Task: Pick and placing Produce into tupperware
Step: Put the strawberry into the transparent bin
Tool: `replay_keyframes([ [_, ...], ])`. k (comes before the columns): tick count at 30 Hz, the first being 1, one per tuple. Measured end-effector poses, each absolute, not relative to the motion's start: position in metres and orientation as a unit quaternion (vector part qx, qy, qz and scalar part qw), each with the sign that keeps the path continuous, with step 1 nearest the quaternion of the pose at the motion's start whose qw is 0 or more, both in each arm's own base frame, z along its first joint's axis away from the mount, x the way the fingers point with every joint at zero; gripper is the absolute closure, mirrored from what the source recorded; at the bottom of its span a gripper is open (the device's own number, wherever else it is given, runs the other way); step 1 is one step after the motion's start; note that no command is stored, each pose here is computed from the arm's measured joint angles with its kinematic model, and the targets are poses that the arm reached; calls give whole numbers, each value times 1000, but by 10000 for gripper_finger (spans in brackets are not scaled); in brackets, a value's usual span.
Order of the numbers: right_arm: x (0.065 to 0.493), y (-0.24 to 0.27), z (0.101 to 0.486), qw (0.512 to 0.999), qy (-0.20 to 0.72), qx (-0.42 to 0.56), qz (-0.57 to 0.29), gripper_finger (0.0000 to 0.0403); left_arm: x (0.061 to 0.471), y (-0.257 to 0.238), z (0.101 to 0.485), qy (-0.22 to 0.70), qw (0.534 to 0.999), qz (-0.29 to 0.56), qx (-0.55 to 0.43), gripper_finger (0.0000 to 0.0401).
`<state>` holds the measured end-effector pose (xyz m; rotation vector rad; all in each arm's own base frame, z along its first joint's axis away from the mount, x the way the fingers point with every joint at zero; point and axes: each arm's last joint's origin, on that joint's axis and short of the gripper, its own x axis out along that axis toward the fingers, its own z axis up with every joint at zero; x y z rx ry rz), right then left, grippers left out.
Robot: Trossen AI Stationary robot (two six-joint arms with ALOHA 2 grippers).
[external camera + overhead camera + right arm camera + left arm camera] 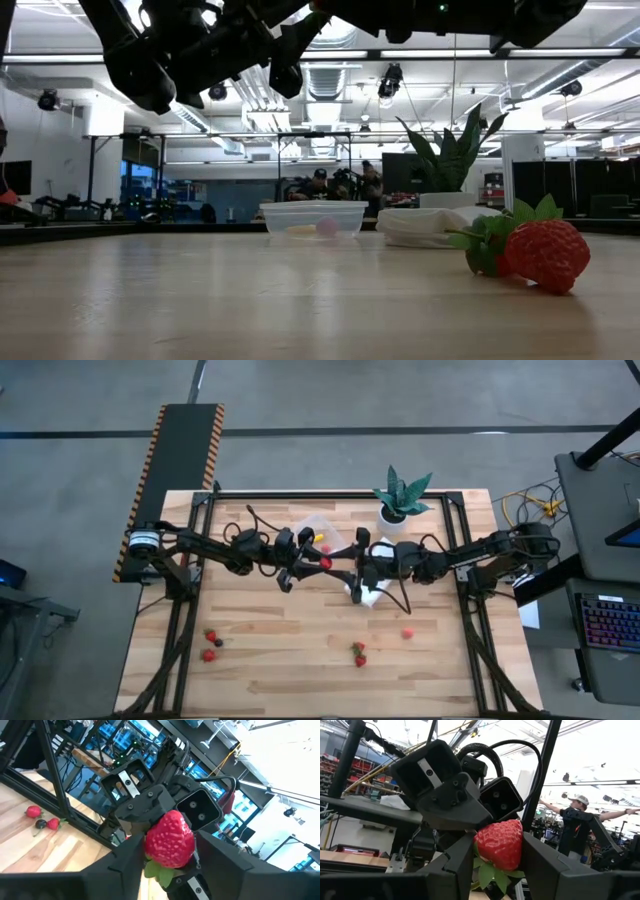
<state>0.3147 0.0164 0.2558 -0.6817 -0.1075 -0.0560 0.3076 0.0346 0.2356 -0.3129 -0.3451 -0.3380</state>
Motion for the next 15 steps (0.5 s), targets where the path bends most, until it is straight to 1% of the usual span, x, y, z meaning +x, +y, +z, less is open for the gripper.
replay_keyframes([
  [3,315,16,256,940,-52,-335,-27,262,308,35,236,-170,959,-167,-154,278],
  [6,315,17,255,941,-51,-335,-27,276,308,35,236,-170,959,-167,-154,278],
  [10,315,17,255,941,-49,-334,-26,276,308,35,236,-170,959,-168,-154,268],
  [15,315,16,255,942,-47,-331,-26,274,308,35,235,-168,959,-167,-155,239],
])
